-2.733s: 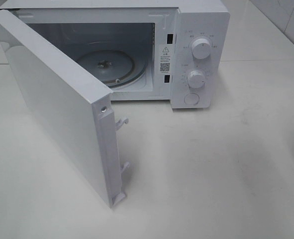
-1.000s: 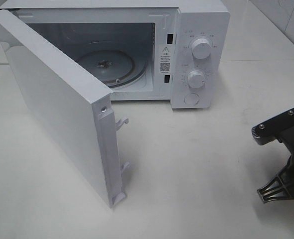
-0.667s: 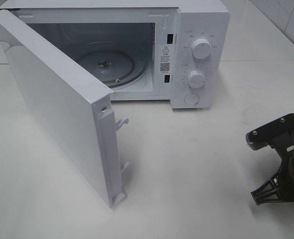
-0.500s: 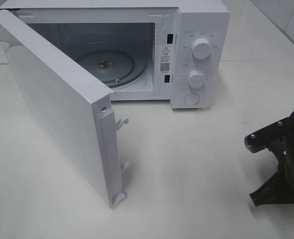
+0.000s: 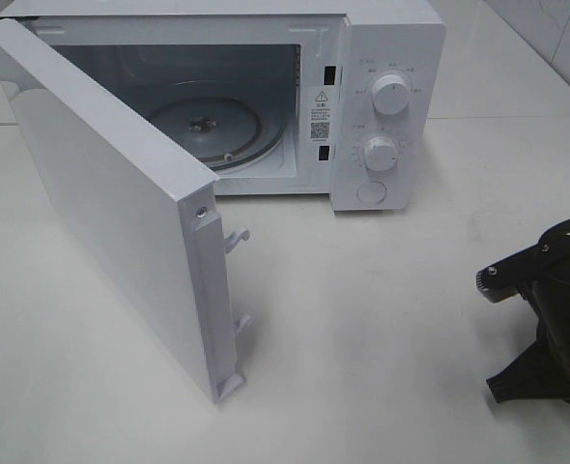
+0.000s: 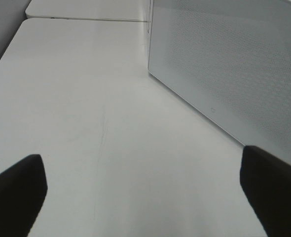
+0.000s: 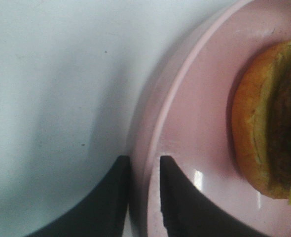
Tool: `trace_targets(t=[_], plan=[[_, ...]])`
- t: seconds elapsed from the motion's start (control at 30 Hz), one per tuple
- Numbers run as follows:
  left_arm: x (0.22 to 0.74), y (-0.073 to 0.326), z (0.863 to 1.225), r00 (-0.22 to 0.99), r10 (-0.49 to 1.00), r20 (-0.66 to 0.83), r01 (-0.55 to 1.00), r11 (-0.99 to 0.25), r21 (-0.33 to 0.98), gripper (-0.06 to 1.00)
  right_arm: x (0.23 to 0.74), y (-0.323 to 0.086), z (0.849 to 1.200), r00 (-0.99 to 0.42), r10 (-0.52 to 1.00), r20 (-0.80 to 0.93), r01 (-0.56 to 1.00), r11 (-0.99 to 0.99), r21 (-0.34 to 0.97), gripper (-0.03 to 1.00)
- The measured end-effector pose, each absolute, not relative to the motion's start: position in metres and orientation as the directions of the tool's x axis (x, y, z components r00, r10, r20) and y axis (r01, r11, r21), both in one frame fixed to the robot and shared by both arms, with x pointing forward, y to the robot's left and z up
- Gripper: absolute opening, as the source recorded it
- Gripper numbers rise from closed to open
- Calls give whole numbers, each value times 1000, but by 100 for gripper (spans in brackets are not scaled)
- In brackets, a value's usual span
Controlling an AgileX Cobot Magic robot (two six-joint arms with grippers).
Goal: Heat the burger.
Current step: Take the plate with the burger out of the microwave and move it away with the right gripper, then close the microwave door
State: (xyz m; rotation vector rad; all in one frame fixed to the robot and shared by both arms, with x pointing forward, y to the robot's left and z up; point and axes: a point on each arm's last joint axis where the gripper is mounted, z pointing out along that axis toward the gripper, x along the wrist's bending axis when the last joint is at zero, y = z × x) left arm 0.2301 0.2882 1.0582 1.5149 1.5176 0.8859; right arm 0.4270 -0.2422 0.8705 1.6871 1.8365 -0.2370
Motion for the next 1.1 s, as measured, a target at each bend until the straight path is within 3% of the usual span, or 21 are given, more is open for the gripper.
trace_targets(t=[0.13, 0.6, 0.77, 0.83, 0.93, 1.1], plan=[[230, 288, 1058, 36, 998, -60, 438, 38, 898, 99, 427, -242, 872, 22, 837, -547, 947, 159, 280, 38], [230, 288, 1058, 36, 998, -60, 438, 38, 898, 99, 417, -236, 913, -21, 921, -390, 923, 168, 347, 46], [230, 288, 1058, 36, 998, -60, 438, 38, 898, 99, 410, -232, 930, -86, 952, -295, 910, 195, 365, 56], [230, 288, 1058, 36, 998, -60, 438, 38, 898, 99, 406, -226, 947, -153, 964, -218, 901, 227, 370, 65], [230, 288, 1058, 36, 998, -60, 438, 38, 898, 99, 405, -223, 952, -178, 964, -198, 895, 242, 374, 67], [230, 288, 1058, 36, 998, -60, 438, 38, 898, 99, 397, -215, 993, -315, 943, -110, 869, 333, 365, 73]])
